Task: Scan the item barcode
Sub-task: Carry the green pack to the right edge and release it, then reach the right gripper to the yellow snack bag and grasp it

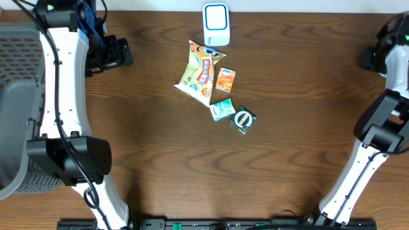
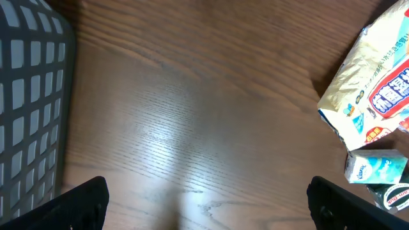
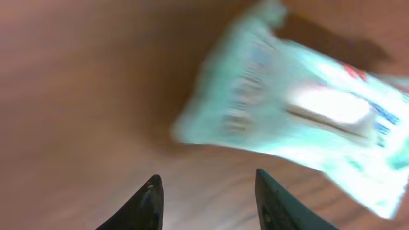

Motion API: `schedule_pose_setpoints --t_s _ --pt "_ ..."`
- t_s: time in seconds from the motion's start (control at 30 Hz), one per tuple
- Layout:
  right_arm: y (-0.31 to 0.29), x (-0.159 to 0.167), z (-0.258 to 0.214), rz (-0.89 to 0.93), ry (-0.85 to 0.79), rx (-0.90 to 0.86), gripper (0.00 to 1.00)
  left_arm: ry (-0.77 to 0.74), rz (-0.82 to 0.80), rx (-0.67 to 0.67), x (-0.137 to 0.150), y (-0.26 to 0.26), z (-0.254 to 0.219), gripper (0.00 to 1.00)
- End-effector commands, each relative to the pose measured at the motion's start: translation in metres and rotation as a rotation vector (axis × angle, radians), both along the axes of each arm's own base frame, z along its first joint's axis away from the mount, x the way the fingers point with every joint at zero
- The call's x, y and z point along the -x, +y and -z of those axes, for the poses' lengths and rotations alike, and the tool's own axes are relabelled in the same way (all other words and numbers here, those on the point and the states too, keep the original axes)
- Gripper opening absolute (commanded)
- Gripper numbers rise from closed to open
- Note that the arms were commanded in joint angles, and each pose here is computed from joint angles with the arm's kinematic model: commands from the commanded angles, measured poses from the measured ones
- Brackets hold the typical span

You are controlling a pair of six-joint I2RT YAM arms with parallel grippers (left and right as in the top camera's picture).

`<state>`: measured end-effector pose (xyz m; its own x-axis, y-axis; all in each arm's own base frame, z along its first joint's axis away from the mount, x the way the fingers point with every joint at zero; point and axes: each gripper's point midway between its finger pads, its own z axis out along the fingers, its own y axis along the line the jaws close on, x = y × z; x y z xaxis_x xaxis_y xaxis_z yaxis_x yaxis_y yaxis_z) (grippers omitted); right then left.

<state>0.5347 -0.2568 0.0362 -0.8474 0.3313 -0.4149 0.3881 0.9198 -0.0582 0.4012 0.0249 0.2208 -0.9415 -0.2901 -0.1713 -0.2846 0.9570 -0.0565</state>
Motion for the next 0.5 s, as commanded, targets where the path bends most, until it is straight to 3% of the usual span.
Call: schedule_pose_setpoints --t_s 0.0,0.1,0.17,0.27,0.47 --pt "0.101 -0.037 -0.083 -0.248 -0.255 -0.313 0.45 0.006 0.0 -0.01 0.0 0.003 0.001 0.98" --pt "0.171 -0.036 -0.104 -0.41 -0.311 -0.595 0.45 0.006 0.0 -0.01 0.0 0.003 0.001 0.98" --pt "0.22 -0.017 -0.107 -0.462 -0.242 -0.774 0.55 0.006 0.0 -0.01 0.0 0.003 0.001 0.98" --pt "0.261 0.003 -0.098 -0.49 -0.117 -0.834 0.73 0.006 0.0 -0.01 0.0 0.003 0.001 0.98" --pt "0.335 0.036 -0.081 -0.636 0.076 -0.786 0.78 0.006 0.0 -0.01 0.0 0.003 0.001 0.98"
